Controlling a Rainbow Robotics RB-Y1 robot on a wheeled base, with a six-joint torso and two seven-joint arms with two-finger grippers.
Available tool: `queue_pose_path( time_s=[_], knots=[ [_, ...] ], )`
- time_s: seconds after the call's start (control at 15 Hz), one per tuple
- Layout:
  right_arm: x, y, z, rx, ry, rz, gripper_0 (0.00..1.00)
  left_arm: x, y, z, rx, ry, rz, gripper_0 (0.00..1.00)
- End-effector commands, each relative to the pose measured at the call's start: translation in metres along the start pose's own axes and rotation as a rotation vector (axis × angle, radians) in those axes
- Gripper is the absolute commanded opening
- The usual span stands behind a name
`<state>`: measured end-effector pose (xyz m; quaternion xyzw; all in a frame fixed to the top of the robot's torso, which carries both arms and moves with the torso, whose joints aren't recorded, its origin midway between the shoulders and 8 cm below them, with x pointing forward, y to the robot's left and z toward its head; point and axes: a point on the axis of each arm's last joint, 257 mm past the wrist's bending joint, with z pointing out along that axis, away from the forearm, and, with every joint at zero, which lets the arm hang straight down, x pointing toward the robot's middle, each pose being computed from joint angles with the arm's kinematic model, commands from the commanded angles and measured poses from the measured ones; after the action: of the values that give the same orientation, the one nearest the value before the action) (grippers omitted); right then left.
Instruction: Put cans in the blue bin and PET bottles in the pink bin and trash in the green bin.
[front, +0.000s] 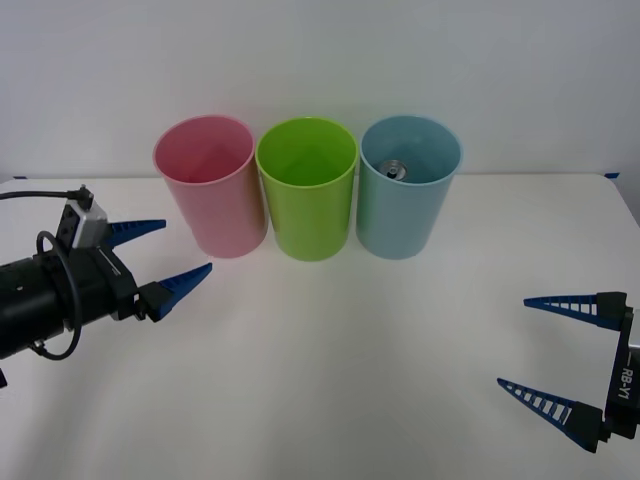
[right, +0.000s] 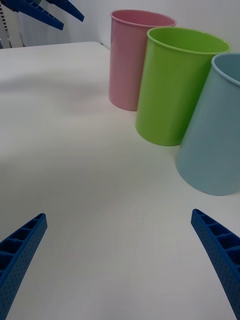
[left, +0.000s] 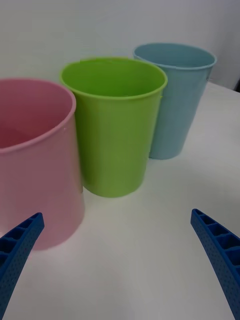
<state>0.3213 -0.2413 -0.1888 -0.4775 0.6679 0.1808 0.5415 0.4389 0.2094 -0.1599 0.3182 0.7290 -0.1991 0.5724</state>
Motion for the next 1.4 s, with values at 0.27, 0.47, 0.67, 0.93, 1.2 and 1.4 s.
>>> queue_pose_path(
  time_s=[0.27,0.47,0.67,0.93,1.2,1.4],
  knots=[
    [0.0,0.0,0.0,0.0,0.0,0.0,1.0,0.048,-0.018,-0.005,-0.02,0.095,-0.046,1.0],
    [0.0,0.0,0.0,0.0,0.0,0.0,1.0,0.064,-0.029,-0.013,-0.014,0.121,-0.078,1.0],
    [0.0,0.0,0.0,0.0,0.0,0.0,1.0,0.082,-0.036,-0.02,-0.014,0.152,-0.102,1.0],
    [0.0,0.0,0.0,0.0,0.0,0.0,1.0,0.1,-0.038,-0.028,-0.026,0.191,-0.11,1.0],
    [0.0,0.0,0.0,0.0,0.0,0.0,1.0,0.102,-0.038,-0.028,-0.028,0.197,-0.103,1.0],
    [0.0,0.0,0.0,0.0,0.0,0.0,1.0,0.102,-0.038,-0.028,-0.028,0.197,-0.103,1.0]
  ],
)
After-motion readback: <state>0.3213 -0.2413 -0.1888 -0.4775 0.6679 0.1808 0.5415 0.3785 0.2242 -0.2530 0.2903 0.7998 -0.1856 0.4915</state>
